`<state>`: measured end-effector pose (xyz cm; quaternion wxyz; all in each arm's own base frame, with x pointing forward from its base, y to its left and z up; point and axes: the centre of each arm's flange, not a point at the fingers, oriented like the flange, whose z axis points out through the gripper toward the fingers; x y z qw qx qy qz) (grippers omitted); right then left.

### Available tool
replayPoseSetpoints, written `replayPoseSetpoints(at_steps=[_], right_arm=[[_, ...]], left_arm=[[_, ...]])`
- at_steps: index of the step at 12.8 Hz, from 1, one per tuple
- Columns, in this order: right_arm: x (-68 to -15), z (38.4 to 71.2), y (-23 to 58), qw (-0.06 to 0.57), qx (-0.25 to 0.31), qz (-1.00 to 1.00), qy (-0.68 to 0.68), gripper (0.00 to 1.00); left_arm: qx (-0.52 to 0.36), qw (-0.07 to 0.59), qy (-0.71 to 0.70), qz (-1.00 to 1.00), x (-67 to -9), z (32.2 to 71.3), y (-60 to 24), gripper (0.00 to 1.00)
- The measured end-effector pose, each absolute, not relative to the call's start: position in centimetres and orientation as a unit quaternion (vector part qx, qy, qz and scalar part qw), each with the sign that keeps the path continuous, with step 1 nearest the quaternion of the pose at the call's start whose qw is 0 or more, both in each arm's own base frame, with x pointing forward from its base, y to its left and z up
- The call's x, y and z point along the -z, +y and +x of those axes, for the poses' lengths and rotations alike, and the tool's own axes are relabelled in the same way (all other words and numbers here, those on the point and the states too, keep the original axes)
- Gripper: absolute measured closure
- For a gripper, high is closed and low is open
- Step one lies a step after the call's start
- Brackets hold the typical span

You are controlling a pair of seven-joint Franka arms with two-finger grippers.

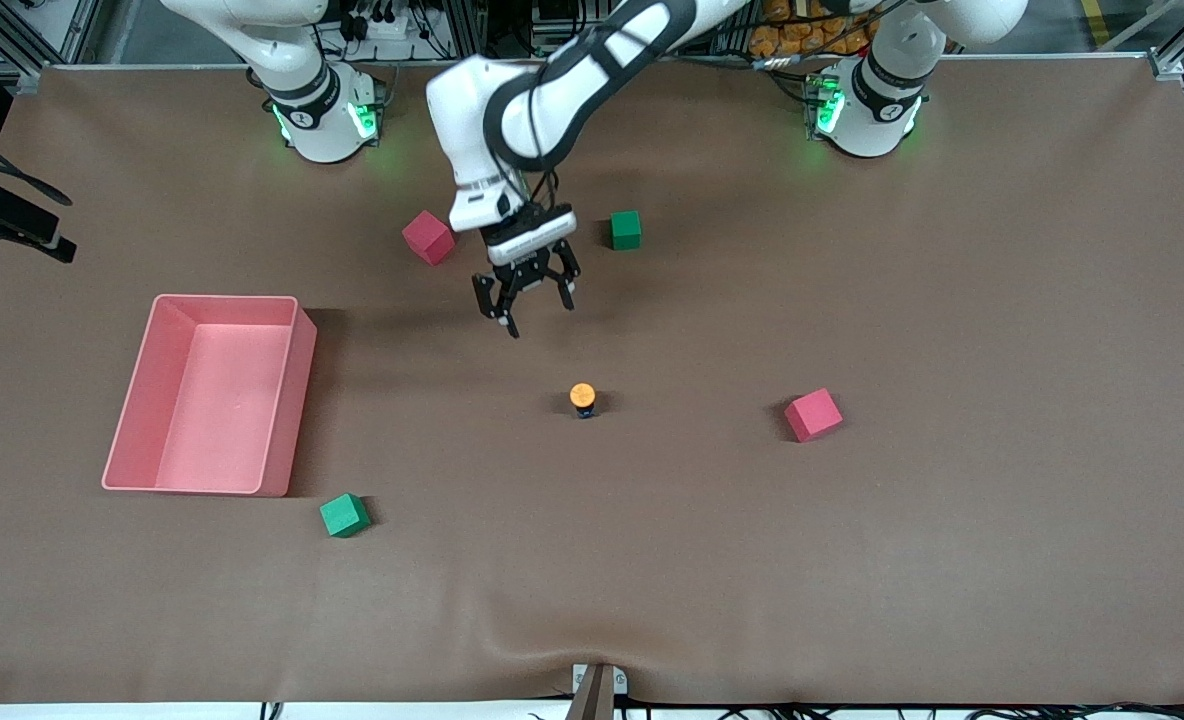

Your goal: Place and upright button with both arms

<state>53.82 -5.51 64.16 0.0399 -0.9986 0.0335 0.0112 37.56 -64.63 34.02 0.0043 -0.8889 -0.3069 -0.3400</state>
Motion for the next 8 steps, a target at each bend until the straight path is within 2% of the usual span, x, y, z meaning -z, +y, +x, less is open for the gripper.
replayPoseSetpoints(at_steps=[2,6,8], right_arm=[[-64.2,53.8,-5.6,0.04,-0.011,-0.999,0.034,0.0],[-64.3,53.9,-5.6,0.04,-0.008,-0.999,0.034,0.0],[-64.3,53.9,-5.6,0.04,-0.007,-0.999,0.034,0.0]], left_arm=[[0.313,-0.008,-0.327,-0.891,-39.3,39.3,-62.9,0.0],[0.271,-0.032,-0.392,-0.878,-48.9,46.6,-55.3,0.0],[0.253,-0.028,-0.399,-0.881,-51.3,50.1,-51.0,0.0]])
